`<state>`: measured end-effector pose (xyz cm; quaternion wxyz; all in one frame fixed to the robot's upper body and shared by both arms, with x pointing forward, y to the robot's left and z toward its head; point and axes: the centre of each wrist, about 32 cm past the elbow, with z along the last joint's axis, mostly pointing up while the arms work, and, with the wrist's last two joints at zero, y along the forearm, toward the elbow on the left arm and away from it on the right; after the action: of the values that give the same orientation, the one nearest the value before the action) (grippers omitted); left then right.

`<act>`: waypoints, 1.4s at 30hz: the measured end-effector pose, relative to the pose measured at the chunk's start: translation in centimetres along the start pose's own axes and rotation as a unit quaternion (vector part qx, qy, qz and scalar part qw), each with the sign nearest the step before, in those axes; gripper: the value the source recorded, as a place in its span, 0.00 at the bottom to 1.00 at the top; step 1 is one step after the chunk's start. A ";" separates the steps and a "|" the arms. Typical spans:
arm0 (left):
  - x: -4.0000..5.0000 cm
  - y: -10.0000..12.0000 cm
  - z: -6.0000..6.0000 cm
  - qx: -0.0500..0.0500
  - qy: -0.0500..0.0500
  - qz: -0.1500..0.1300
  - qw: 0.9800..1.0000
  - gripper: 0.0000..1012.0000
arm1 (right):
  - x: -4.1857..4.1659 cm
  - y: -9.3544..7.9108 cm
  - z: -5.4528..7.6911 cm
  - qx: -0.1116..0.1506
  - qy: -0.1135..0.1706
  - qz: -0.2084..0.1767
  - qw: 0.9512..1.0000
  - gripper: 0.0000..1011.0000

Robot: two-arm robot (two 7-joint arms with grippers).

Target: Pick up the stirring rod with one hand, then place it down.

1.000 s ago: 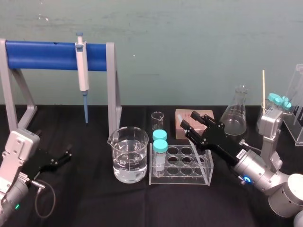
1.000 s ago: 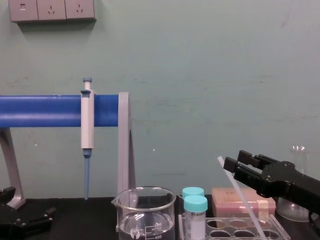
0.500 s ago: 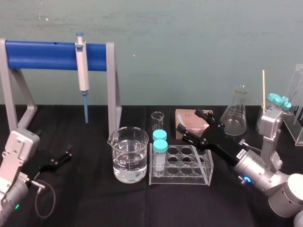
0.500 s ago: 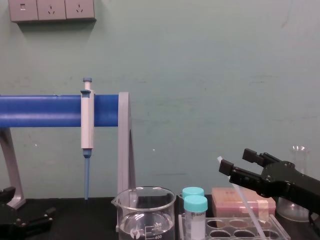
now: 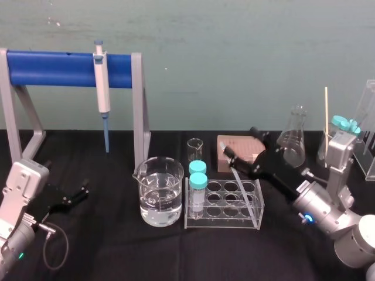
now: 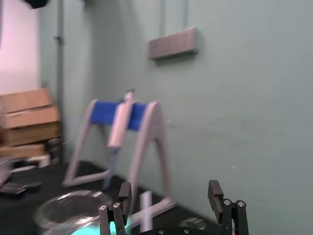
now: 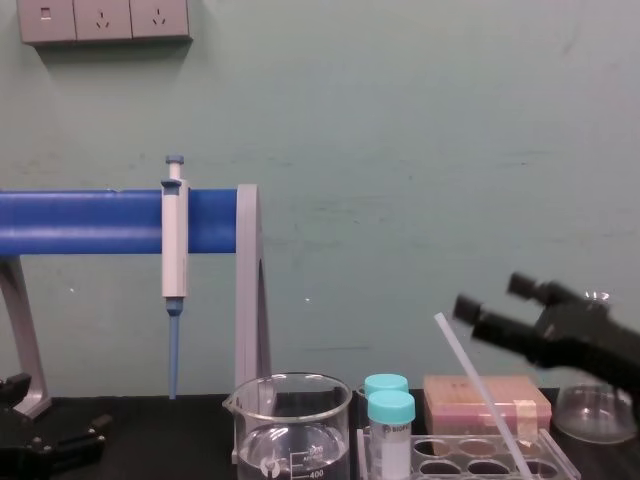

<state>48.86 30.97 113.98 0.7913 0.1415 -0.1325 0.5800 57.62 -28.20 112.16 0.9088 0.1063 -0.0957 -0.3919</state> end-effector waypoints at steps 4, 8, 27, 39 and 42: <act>0.00 0.0 0.0 0.000 0.000 0.000 1.000 0.99 | -0.10 -0.4 0.9 0.017 -0.030 -0.057 0.998 0.99; 0.00 0.0 0.0 0.000 0.000 0.000 1.000 0.99 | -0.08 -1.3 1.7 0.018 -0.048 -0.118 0.992 0.99; 0.00 0.0 0.0 0.000 0.000 0.000 1.000 0.99 | -1.77 -4.3 2.3 -0.111 0.011 -0.291 0.950 0.99; 0.00 0.0 0.0 0.000 0.000 0.000 1.000 0.99 | -1.71 -4.2 2.3 -0.107 0.007 -0.288 0.952 0.99; 0.00 0.0 0.0 0.000 0.000 0.000 1.000 0.99 | -1.71 -4.2 2.3 -0.107 0.007 -0.287 0.952 0.99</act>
<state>48.86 30.97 113.98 0.7913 0.1415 -0.1324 0.5799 52.97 -30.04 113.09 0.7646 0.0344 -0.0128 -0.6434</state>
